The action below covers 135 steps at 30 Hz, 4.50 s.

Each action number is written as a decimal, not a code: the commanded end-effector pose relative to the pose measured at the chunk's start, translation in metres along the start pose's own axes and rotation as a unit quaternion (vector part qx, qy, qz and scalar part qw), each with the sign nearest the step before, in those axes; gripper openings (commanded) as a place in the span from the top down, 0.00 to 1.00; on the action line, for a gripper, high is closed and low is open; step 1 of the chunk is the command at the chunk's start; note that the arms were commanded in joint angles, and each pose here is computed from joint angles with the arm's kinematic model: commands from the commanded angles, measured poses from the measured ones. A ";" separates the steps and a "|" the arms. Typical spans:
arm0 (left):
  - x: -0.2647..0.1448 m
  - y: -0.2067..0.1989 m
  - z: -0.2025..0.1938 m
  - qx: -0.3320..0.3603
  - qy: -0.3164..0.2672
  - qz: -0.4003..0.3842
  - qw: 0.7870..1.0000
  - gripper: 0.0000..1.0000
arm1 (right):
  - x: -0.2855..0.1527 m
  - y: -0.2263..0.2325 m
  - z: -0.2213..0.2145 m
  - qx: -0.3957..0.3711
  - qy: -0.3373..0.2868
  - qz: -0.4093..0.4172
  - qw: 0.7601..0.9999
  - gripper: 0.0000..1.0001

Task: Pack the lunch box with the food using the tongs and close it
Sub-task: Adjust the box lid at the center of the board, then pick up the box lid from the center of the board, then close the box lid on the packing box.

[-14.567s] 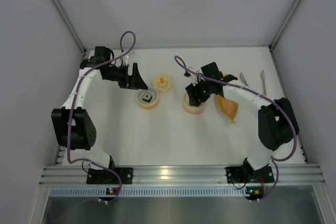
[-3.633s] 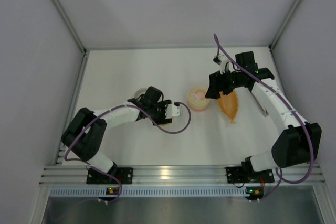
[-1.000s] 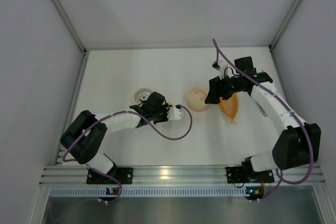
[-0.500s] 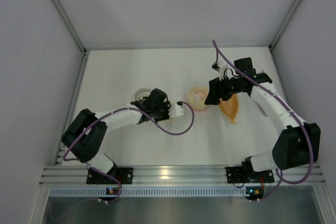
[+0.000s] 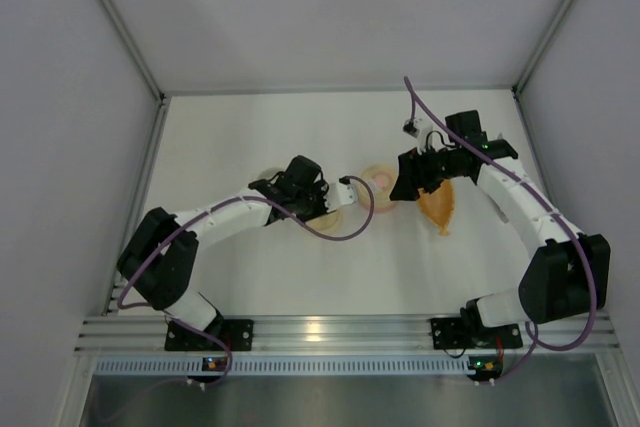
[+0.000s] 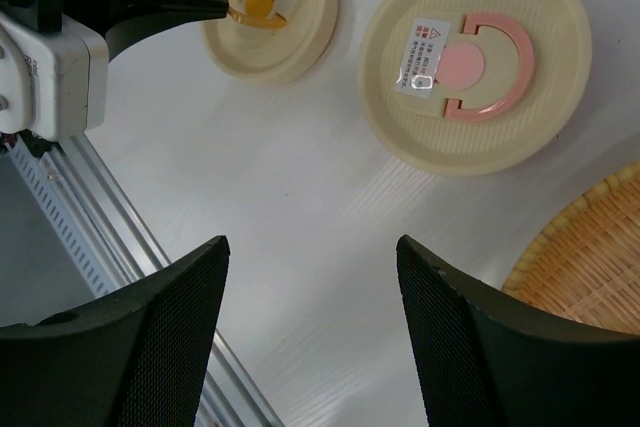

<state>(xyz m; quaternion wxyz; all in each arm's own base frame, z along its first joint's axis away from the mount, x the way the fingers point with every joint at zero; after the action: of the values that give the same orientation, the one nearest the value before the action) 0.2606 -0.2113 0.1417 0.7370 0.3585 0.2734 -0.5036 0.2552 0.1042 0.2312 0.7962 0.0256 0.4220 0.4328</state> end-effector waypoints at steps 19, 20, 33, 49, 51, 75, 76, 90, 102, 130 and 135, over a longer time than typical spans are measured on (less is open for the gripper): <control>-0.016 -0.003 0.006 -0.042 -0.006 -0.017 0.999 1.00 | -0.001 -0.002 0.004 -0.020 -0.024 0.012 0.999 0.34; -0.015 -0.003 0.006 -0.047 -0.006 -0.019 0.999 1.00 | -0.001 -0.002 0.004 -0.019 -0.023 0.013 0.999 0.34; -0.011 -0.002 0.007 -0.057 -0.012 -0.010 0.998 0.59 | 0.001 -0.002 0.000 -0.013 -0.019 0.018 1.000 0.34; -0.015 -0.001 0.005 -0.018 0.005 0.007 1.000 0.25 | 0.004 -0.004 0.001 -0.007 -0.020 0.018 1.000 0.34; -0.009 -0.003 0.001 -0.019 0.013 0.001 1.000 0.27 | 0.004 -0.004 0.002 -0.008 -0.021 0.016 1.000 0.33; 0.012 0.003 0.015 -0.076 0.031 -0.037 0.996 1.00 | -0.005 0.000 0.001 -0.021 -0.022 0.005 1.000 0.34; 0.007 0.002 0.016 -0.084 0.042 -0.043 0.995 1.00 | -0.005 0.001 0.001 -0.022 -0.022 0.005 1.000 0.34; -0.106 0.031 0.056 -0.202 0.020 0.126 0.971 1.00 | -0.015 0.007 0.002 -0.028 -0.027 -0.008 0.999 0.32; -0.104 0.089 0.019 -0.482 0.057 0.290 0.825 1.00 | -0.016 0.007 0.006 -0.022 -0.028 -0.009 0.999 0.32; -0.045 0.105 -0.023 -0.628 0.100 0.312 0.706 1.00 | -0.006 0.001 -0.005 -0.003 -0.012 -0.007 1.000 0.33; -0.040 0.109 -0.024 -0.626 0.103 0.312 0.707 1.00 | -0.006 0.001 -0.005 -0.003 -0.011 -0.008 1.000 0.33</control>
<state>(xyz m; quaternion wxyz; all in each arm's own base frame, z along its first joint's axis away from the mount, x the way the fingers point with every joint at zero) 0.3392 -0.1419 0.1859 0.8661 -0.0605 0.4902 0.0769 0.2453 0.1012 0.2288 0.7970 0.0233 0.4255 0.4281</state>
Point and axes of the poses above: each gripper's point midway between its finger pads, its own x axis out along the fingers, its own y axis along the line the jaws close on, z = x × y, the point moved 9 cm from there along -x, back along the fingers, and after that the axes turned 1 degree about -x, right-handed, at the moved point
